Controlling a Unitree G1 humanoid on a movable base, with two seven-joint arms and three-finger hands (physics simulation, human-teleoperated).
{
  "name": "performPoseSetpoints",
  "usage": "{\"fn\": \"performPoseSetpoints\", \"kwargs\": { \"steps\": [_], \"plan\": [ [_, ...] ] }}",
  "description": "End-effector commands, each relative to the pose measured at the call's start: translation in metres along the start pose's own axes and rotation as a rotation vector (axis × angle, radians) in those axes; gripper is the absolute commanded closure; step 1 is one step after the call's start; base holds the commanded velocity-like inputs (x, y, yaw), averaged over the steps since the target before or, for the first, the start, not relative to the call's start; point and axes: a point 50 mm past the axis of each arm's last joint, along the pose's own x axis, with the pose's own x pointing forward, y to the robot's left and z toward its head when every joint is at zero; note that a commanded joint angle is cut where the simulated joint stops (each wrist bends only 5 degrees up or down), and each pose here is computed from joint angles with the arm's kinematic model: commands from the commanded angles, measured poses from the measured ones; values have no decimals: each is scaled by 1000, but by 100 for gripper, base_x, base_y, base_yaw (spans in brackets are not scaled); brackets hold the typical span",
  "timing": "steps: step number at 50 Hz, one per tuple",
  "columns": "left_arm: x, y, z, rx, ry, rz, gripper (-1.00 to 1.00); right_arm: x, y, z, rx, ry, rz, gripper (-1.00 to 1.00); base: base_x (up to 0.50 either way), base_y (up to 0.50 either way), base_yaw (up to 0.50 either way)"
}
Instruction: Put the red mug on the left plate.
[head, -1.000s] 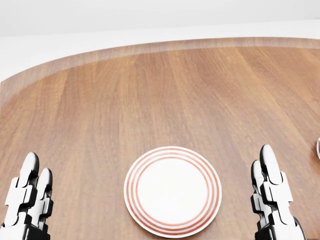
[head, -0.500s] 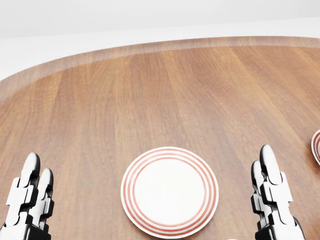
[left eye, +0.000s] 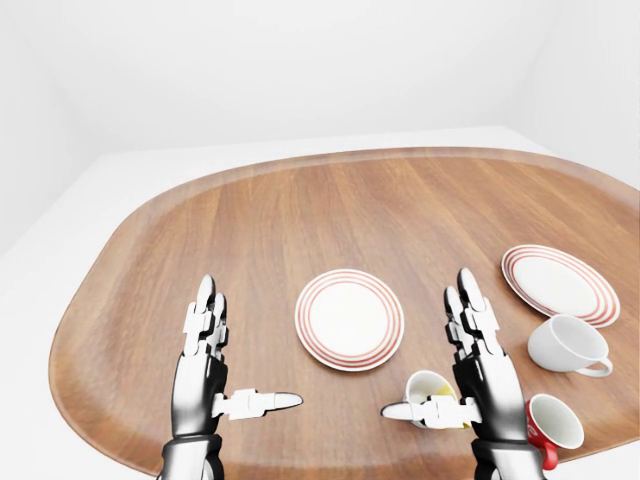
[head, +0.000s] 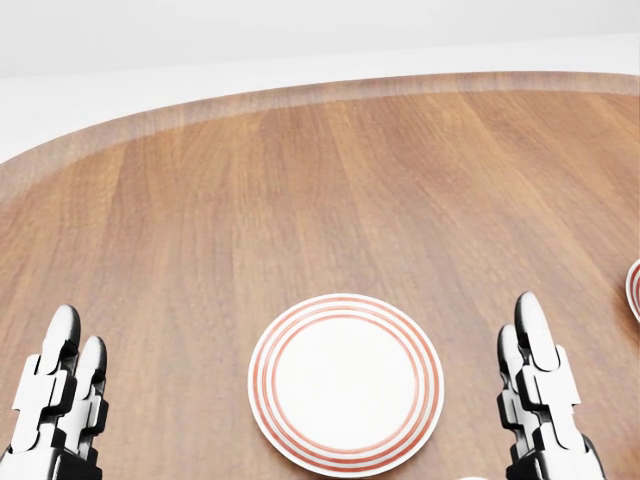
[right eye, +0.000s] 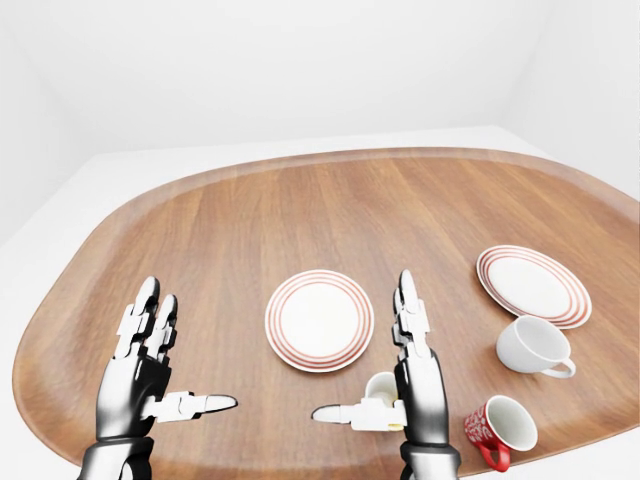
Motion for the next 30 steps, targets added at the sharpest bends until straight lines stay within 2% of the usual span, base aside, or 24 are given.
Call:
{"fn": "performPoseSetpoints", "kwargs": {
  "steps": [1,7,11,13,15,17,20,21,23,25,27,30],
  "plan": [
    [0,0,0,1,-3,-1,-100,0,0,-1,7,6,4,-100,17,-2,0],
    [1,0,1,1,-5,-1,-100,1,0,0,9,0,3,-100,17,-2,0],
    [0,0,1,-1,-3,0,-100,1,-1,0,14,-1,5,-100,50,-7,0],
    [0,0,0,-1,-3,1,-100,3,-5,1,-5,-12,-46,-100,50,-7,0],
    [1,2,0,-1,-5,11,-100,19,-7,5,27,-54,-28,-100,25,5,0],
    [1,2,0,-4,-4,14,-100,30,-8,4,-14,-20,-40,-100,0,0,0],
    [1,1,1,1,-4,12,-100,42,-5,42,-228,-207,-18,-100,0,0,0],
    [2,1,1,2,-9,12,-100,48,-1,58,-383,-304,6,-100,0,0,0],
    [2,1,1,3,-9,13,-100,55,2,68,-536,-356,36,-100,0,0,0],
    [1,1,1,6,-6,16,-100,63,2,91,-727,-443,57,-100,0,0,0],
    [0,2,1,6,-5,19,-100,70,1,101,-856,-448,78,-100,0,0,0],
    [1,3,1,2,-6,24,-100,89,-9,94,-1086,-332,63,-100,0,0,0]
  ]
}}
